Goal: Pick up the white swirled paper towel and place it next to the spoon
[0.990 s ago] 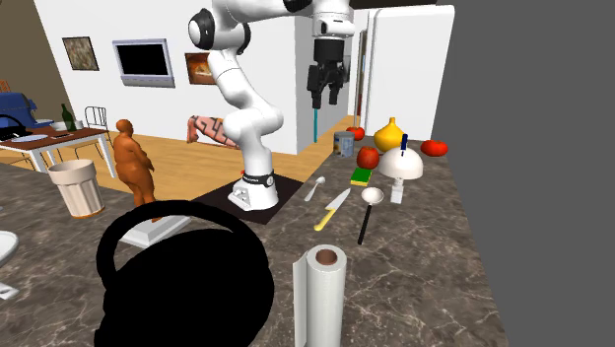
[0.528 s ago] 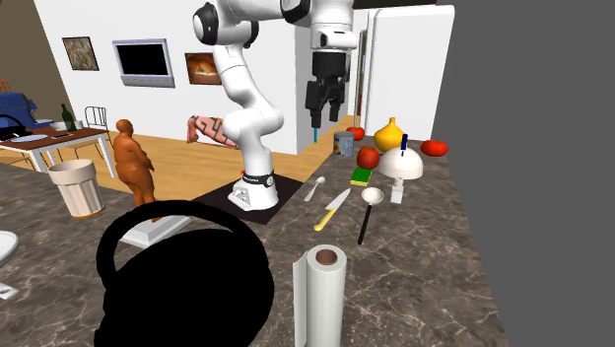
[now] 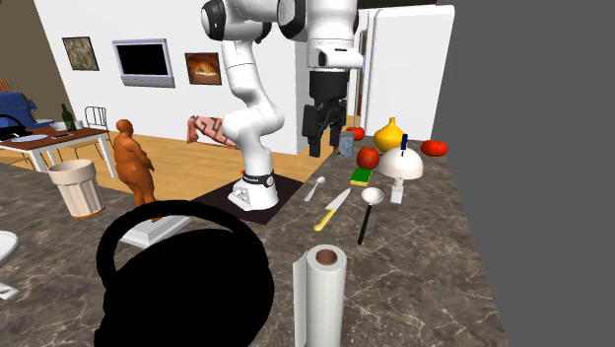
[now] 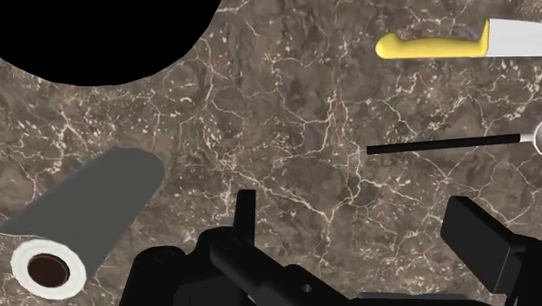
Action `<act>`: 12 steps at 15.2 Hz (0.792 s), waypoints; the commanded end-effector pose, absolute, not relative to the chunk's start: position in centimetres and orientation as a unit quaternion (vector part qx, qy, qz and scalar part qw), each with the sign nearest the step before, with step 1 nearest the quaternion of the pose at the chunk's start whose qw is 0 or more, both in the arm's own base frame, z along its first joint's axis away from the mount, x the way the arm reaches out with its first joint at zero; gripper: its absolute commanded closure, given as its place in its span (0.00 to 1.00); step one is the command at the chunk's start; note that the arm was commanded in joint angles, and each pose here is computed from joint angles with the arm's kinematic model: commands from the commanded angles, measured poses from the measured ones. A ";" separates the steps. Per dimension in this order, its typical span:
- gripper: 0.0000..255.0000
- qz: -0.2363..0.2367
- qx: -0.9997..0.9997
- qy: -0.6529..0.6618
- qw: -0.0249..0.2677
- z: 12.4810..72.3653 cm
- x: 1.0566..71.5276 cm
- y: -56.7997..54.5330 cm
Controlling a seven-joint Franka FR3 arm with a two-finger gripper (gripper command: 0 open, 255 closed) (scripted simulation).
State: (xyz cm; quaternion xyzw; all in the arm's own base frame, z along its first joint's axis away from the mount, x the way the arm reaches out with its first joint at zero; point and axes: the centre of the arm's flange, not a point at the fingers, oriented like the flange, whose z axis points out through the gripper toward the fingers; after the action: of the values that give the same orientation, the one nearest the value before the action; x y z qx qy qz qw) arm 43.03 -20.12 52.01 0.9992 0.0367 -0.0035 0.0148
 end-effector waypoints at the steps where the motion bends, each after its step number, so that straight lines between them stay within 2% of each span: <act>1: 0.00 -0.001 0.999 0.039 0.017 51.4 44.8 -22.2; 12: 0.00 0.011 0.999 0.049 0.022 46.9 52.4 -33.3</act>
State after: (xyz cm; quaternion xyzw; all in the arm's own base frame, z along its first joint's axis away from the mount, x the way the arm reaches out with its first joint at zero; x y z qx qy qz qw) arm 51.40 -32.44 47.19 0.9986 0.0469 0.0093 0.0215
